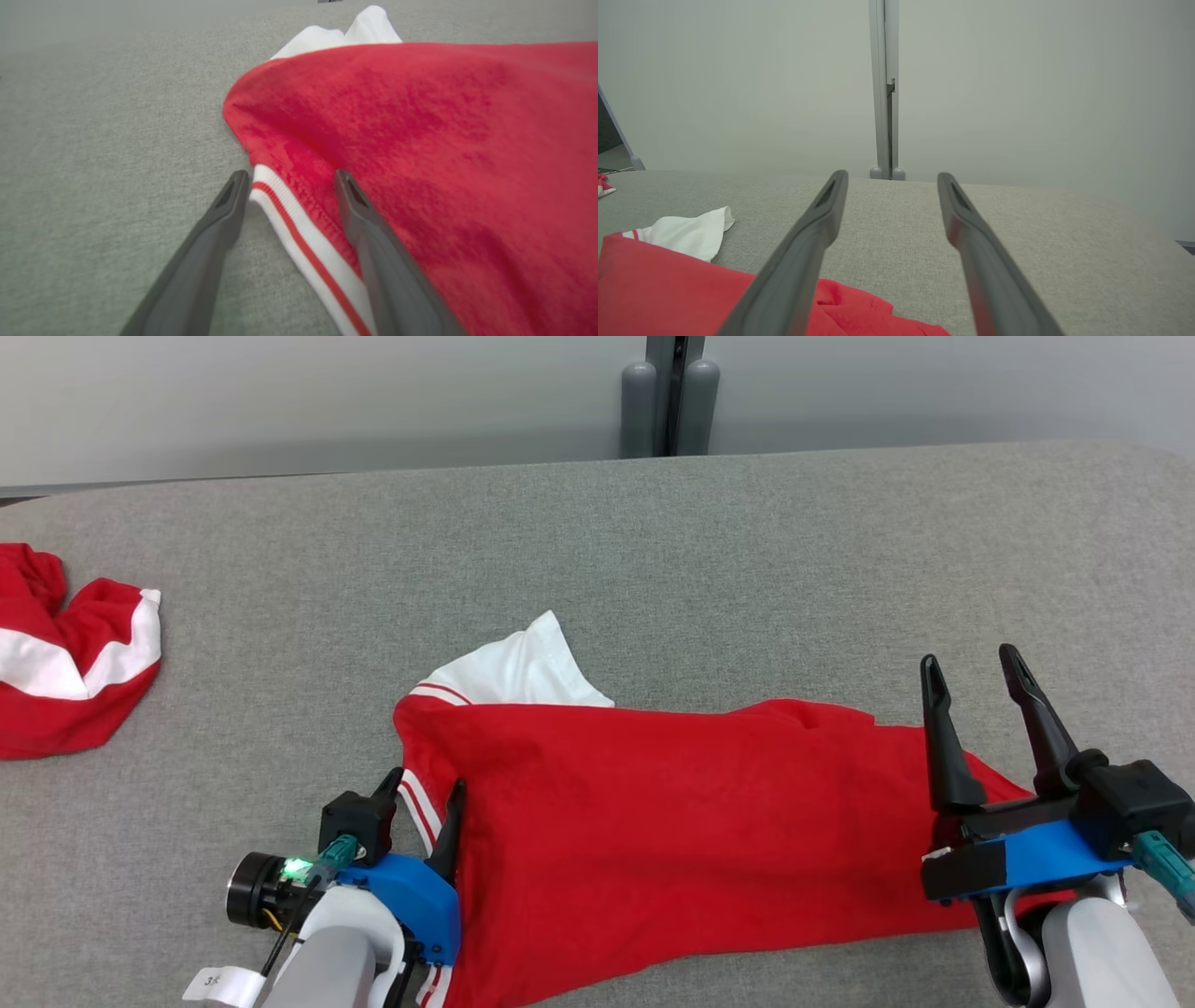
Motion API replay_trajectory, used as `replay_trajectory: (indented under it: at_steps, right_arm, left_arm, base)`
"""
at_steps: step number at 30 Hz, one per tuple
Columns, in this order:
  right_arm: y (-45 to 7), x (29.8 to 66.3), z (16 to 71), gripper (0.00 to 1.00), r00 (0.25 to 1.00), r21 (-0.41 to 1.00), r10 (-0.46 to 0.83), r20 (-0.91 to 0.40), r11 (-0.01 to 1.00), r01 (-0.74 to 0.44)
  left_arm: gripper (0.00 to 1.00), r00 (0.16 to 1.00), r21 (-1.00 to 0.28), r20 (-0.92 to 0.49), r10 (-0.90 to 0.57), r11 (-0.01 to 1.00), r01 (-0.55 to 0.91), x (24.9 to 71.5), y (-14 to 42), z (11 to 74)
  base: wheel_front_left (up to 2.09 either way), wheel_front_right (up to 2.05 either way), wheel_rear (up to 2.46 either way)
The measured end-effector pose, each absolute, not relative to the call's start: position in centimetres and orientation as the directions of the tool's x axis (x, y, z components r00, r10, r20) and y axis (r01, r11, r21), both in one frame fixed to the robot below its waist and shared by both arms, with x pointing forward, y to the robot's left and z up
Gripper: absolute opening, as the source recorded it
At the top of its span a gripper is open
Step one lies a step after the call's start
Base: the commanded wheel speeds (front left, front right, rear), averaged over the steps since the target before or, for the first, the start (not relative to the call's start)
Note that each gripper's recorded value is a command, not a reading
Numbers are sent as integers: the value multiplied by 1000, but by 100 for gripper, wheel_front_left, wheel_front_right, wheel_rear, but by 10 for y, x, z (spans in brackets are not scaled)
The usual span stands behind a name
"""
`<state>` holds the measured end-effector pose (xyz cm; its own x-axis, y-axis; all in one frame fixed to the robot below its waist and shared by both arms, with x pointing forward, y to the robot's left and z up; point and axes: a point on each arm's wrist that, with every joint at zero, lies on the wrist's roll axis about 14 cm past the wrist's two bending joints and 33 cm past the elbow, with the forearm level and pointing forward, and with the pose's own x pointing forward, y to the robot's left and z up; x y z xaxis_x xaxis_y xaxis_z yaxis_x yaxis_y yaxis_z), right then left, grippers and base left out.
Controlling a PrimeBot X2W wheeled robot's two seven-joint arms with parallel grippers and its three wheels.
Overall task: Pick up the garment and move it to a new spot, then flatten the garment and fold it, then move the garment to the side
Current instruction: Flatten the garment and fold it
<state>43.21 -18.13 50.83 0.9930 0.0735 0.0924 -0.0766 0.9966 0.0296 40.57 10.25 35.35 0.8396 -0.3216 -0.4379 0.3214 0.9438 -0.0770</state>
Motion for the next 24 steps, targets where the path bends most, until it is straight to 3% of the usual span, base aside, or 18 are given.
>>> replay_trajectory:
  at_steps: [1,2,3,4,9,14,24]
  right_arm:
    - [-182,432,509,100,993,29,72,93,997,-75]
    - [-183,431,509,100,993,29,70,95,997,-73]
    - [-183,431,510,100,993,29,69,96,997,-72]
    - [-184,430,511,100,993,29,68,98,997,-71]
    - [-181,429,517,100,991,32,74,115,996,-79]
    - [-169,427,519,100,987,46,102,123,993,-108]
    - [-142,432,519,100,978,74,166,129,982,-176]
  left_arm:
    - [100,833,-77,-448,-325,942,326,405,101,351]
    - [64,829,-82,-451,-330,941,330,404,99,351]
    - [41,828,-84,-450,-335,939,335,405,97,351]
    - [0,828,-83,-445,-341,937,341,405,96,352]
    - [0,856,-88,-377,-353,934,346,411,91,372]
    - [0,914,-73,-211,-347,938,339,425,95,424]
    - [0,967,-36,-57,-249,968,247,390,131,467]
  base:
    - [0,0,0]
    - [0,0,0]
    - [0,0,0]
    - [0,0,0]
    - [0,0,0]
    - [0,0,0]
    - [0,0,0]
